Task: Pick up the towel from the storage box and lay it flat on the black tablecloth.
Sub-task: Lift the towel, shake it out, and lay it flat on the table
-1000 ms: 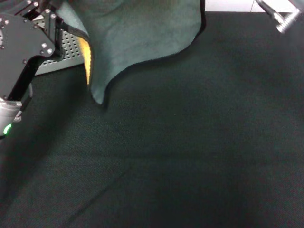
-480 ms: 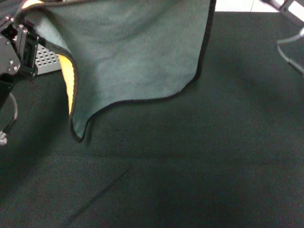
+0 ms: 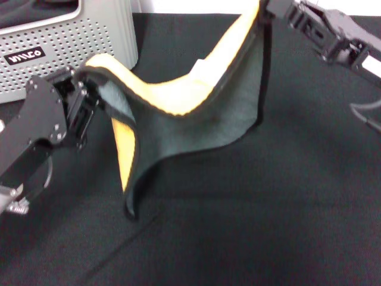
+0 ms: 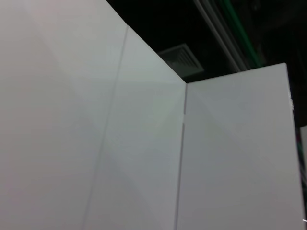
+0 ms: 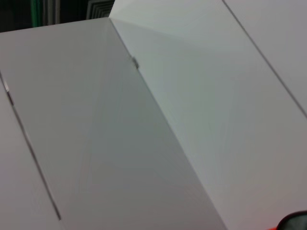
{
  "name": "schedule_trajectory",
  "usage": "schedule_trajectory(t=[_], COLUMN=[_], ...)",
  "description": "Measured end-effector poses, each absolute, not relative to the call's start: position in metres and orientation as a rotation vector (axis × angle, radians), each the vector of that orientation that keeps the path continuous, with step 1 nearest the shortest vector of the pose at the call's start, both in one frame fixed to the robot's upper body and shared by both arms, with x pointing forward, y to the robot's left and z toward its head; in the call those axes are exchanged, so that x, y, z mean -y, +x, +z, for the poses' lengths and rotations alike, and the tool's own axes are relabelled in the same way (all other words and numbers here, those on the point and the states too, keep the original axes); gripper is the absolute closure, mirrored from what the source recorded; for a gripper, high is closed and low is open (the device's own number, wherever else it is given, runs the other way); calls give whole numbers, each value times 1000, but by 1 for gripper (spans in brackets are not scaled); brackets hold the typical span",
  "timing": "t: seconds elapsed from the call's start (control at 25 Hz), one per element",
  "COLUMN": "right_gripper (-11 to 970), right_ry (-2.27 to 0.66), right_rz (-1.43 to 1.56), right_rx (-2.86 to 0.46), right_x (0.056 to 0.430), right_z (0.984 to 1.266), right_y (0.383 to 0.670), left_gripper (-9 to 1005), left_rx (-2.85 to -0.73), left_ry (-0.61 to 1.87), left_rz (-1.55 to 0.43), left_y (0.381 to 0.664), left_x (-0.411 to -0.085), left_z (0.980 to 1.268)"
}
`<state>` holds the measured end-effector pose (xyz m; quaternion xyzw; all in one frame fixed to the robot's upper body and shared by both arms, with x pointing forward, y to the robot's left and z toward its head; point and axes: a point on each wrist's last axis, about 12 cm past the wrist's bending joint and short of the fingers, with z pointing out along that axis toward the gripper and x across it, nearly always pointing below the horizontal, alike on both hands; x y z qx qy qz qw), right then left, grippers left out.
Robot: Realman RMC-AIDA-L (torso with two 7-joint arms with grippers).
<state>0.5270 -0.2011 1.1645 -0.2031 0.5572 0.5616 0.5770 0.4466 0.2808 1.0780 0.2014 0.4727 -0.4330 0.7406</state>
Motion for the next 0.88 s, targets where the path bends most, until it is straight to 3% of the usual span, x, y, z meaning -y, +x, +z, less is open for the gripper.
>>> schedule_trajectory(t=[0.36,0.88], right_gripper=[956,956], right_ry=[-601,-769], right_rz=[1345,1391], right_rx=[-1287,-1230], right_x=[209,205], right_z=[1158,1157], right_y=[497,451], left_gripper=[966,967], left_rx=[-1070,-1095], left_ry=[510,548], left_rz=[-1060,-1178], left_y=[420,411], left_x=[-298,-313], left_z=[1084,1094])
